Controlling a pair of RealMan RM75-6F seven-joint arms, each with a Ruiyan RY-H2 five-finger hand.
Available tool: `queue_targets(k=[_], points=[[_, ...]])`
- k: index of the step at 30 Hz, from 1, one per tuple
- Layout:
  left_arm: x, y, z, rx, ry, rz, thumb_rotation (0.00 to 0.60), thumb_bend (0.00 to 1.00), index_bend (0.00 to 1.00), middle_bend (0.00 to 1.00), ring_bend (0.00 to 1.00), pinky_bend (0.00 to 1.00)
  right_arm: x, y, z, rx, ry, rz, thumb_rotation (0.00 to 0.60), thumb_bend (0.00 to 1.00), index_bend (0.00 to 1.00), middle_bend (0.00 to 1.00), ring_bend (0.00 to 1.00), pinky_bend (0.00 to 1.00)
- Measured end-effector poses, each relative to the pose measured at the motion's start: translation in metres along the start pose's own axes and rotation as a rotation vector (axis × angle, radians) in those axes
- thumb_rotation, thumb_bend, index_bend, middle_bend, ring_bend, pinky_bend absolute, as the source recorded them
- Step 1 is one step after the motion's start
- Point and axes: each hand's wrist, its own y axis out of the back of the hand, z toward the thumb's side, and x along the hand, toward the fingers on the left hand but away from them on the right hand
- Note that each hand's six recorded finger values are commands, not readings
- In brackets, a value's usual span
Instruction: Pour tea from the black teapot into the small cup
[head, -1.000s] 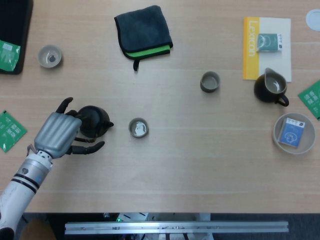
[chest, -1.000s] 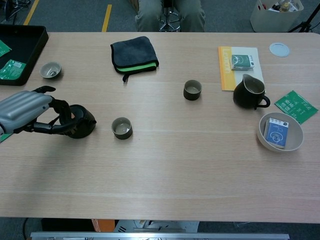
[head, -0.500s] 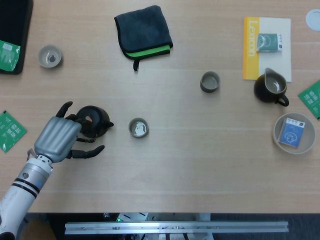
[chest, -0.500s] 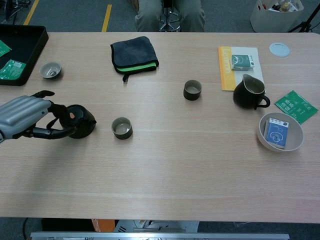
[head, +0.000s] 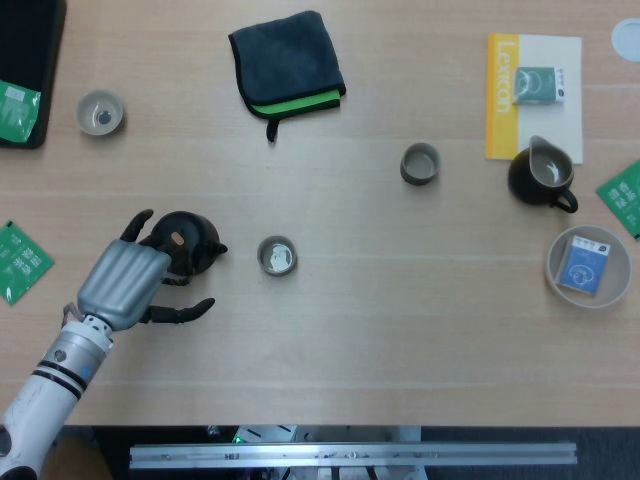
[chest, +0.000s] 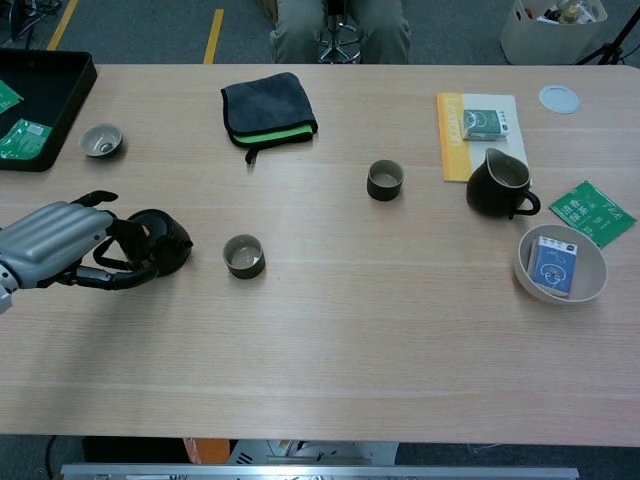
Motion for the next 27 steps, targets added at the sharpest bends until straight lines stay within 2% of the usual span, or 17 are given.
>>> queue_targets(k=[27], points=[[-0.001, -0.007, -0.012, 0.016, 0.008, 0.01, 0.095, 0.16, 0.4, 0.43, 0.31, 0.05, 0.0, 0.001, 0.002, 0.003, -0.002, -0.002, 0.6, 0.05, 0.24, 0.19, 0.0, 0.0]])
